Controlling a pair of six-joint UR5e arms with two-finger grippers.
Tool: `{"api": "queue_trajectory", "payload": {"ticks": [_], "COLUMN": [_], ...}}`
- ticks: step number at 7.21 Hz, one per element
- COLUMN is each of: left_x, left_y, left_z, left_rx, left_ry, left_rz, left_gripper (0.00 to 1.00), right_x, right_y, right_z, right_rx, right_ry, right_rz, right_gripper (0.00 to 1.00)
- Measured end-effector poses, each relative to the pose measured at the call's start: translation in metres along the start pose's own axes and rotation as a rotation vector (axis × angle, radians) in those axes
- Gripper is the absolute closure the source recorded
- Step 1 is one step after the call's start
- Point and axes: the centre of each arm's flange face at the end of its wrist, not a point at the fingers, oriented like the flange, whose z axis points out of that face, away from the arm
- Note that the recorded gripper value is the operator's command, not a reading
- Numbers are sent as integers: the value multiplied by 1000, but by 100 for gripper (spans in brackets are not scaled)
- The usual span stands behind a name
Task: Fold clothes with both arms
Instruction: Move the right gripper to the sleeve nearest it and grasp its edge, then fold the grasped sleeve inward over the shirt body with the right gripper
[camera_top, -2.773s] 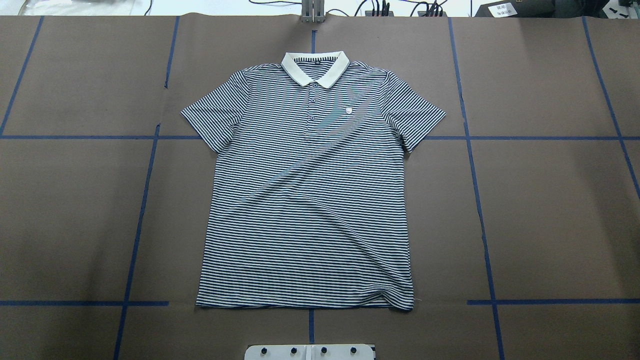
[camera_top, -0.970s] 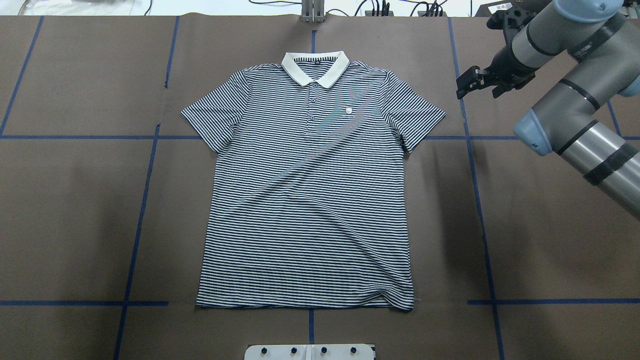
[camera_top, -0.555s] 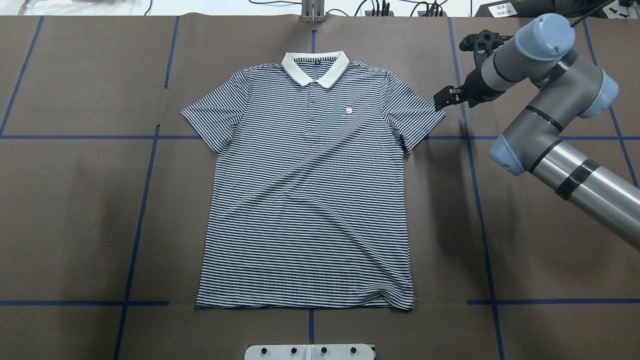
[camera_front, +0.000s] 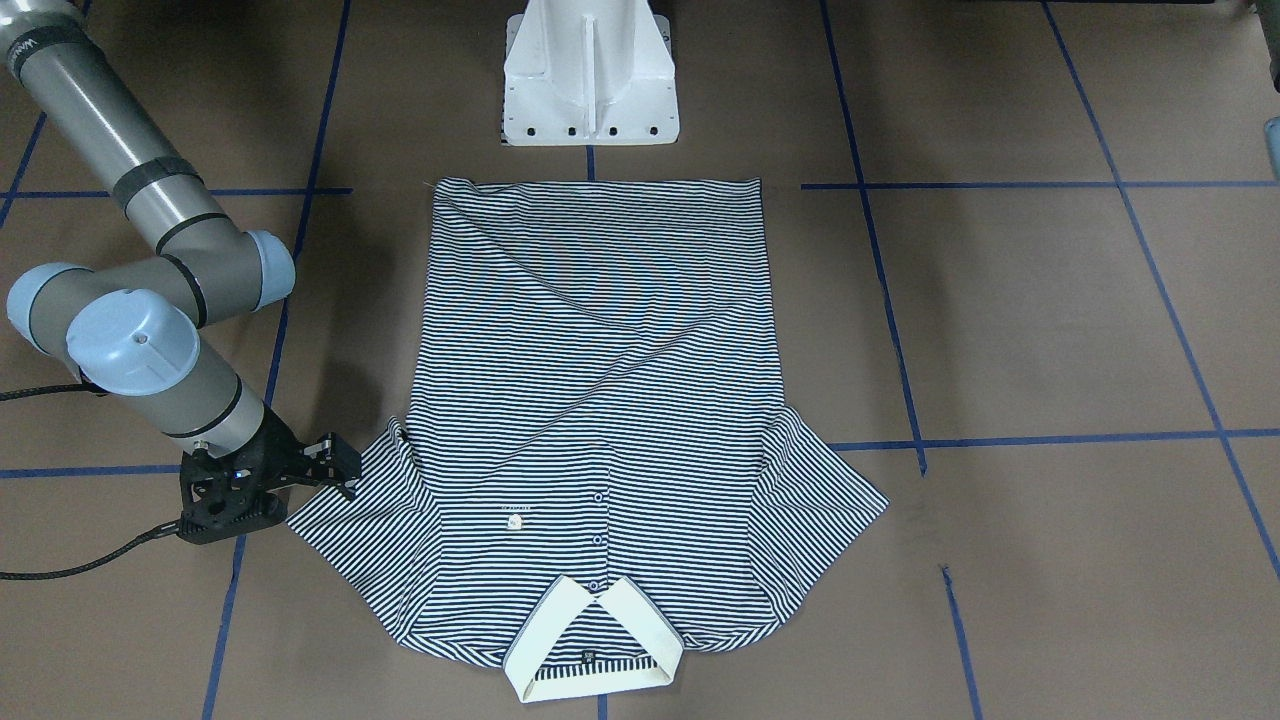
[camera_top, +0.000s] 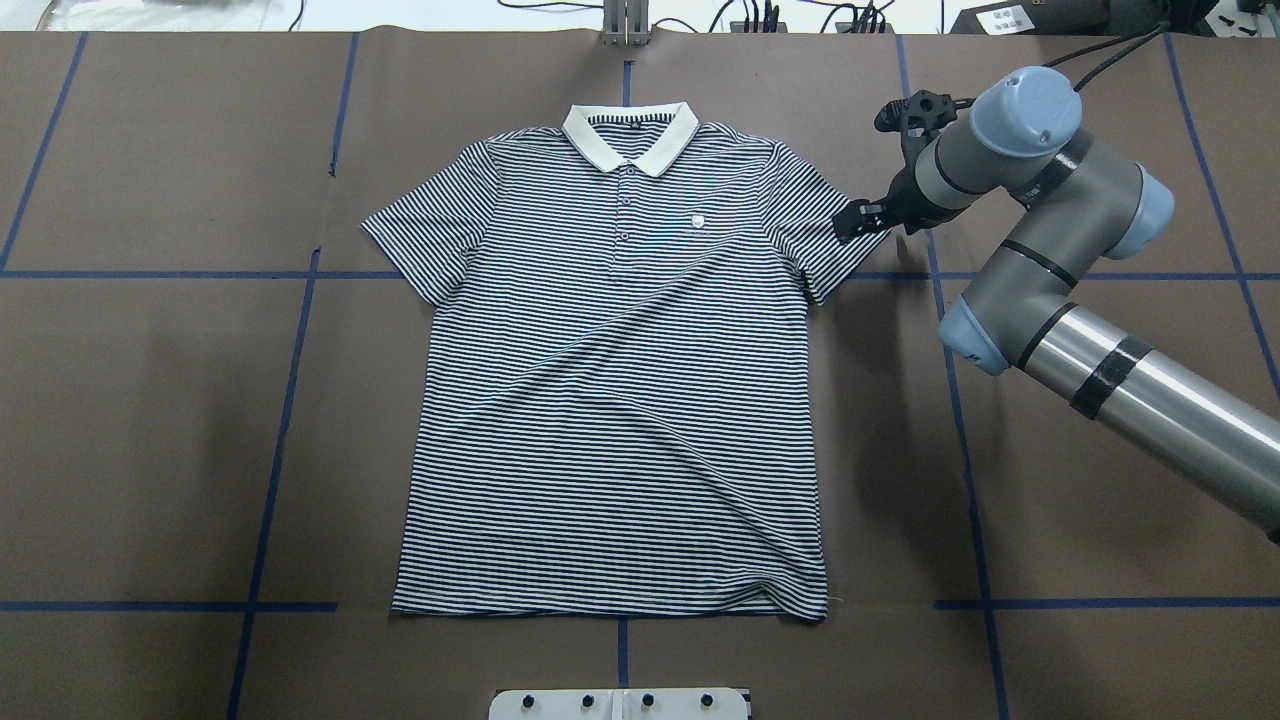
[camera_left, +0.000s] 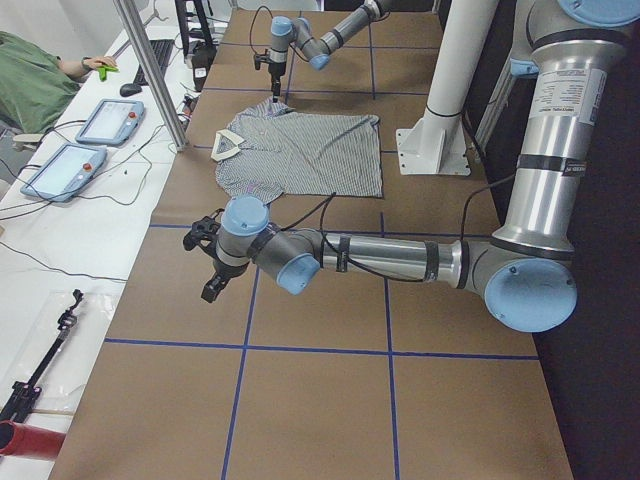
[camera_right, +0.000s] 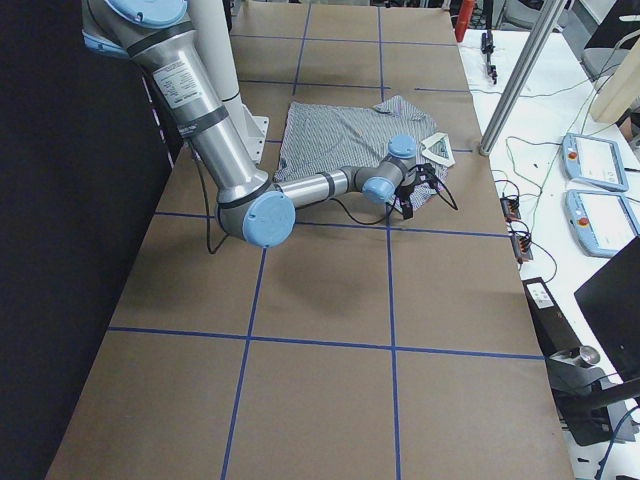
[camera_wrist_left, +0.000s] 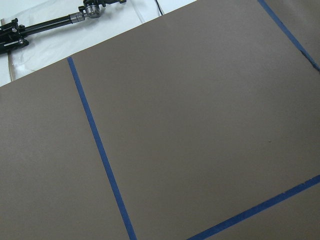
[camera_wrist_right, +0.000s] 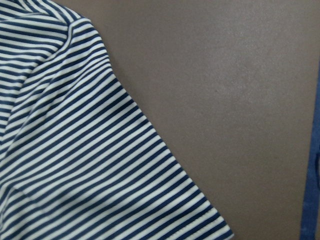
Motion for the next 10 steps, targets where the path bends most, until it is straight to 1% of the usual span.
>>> {"api": "queue_trajectory", "payload": {"ticks": [1, 2, 4, 5, 6, 10], "left_x": [0, 0, 0, 0, 0, 0], "left_y": [0, 0, 1, 1, 1, 0], "left_z": [0, 0, 0, 0, 0, -1], "left_rx": [0, 0, 0, -1, -1, 2], "left_ry": [1, 1, 1, 1, 1, 1], "left_rz": [0, 0, 0, 0, 1, 2], "left_gripper": [0, 0, 0, 0, 0, 0], "right_x": [3, 6, 7, 5, 2, -16], "right_y": [0, 0, -2, -3, -6, -17], "right_z": [3, 6, 6, 5, 4, -5], "right_rx": [1, 1, 3, 5, 7, 26], "right_ry": [12, 20, 25, 25, 24, 4], "right_rz": [-1, 0, 1, 0, -2, -15], "right_gripper": [7, 22, 71, 88, 100, 100]}}
